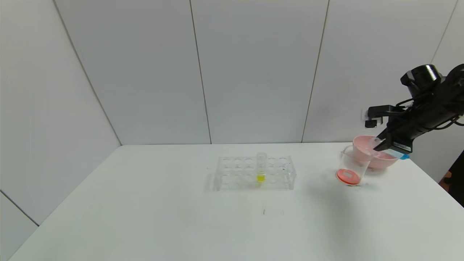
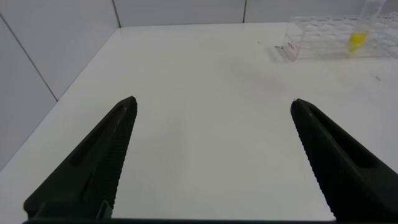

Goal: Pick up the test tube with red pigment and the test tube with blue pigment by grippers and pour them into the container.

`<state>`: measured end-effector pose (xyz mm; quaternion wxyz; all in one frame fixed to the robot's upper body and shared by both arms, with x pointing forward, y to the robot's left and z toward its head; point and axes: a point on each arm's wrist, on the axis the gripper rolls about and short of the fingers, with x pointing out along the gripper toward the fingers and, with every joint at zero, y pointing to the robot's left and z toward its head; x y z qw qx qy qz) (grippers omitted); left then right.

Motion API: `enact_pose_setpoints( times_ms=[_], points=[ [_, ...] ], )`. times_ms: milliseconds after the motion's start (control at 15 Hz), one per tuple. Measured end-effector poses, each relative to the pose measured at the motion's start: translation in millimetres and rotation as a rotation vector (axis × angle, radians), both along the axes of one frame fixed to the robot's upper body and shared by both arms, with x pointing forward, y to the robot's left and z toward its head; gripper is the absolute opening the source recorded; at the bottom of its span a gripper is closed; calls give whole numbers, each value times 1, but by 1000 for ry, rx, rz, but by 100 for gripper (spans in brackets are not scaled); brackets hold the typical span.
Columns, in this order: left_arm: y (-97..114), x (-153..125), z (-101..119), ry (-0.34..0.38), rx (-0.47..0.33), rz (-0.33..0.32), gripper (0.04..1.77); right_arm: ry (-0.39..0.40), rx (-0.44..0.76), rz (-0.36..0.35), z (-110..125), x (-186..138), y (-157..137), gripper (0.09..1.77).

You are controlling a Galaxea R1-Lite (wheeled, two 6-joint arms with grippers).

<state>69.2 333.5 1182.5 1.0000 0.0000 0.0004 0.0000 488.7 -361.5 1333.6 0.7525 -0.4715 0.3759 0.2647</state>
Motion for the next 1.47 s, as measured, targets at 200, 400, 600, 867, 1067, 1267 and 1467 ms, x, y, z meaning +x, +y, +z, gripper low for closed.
enact_pose_setpoints(
  times_ms=[200,400,600,867,1067,1267,1467],
  points=[
    [0,0,0,0,0,0,176,5,-49,-2,-1,1,9,47],
    [0,0,0,0,0,0,176,13,-133,-7,-3,3,16,47],
    [0,0,0,0,0,0,176,17,-182,-4,-7,5,23,47],
    [0,0,0,0,0,0,176,17,-267,-3,-10,9,34,47],
    [0,0,0,0,0,0,176,17,-344,6,-13,11,41,47],
    [0,0,0,0,0,0,176,12,-414,18,-15,15,45,47],
    [0,0,0,0,0,0,176,3,-444,43,-17,17,50,47]
  ],
)
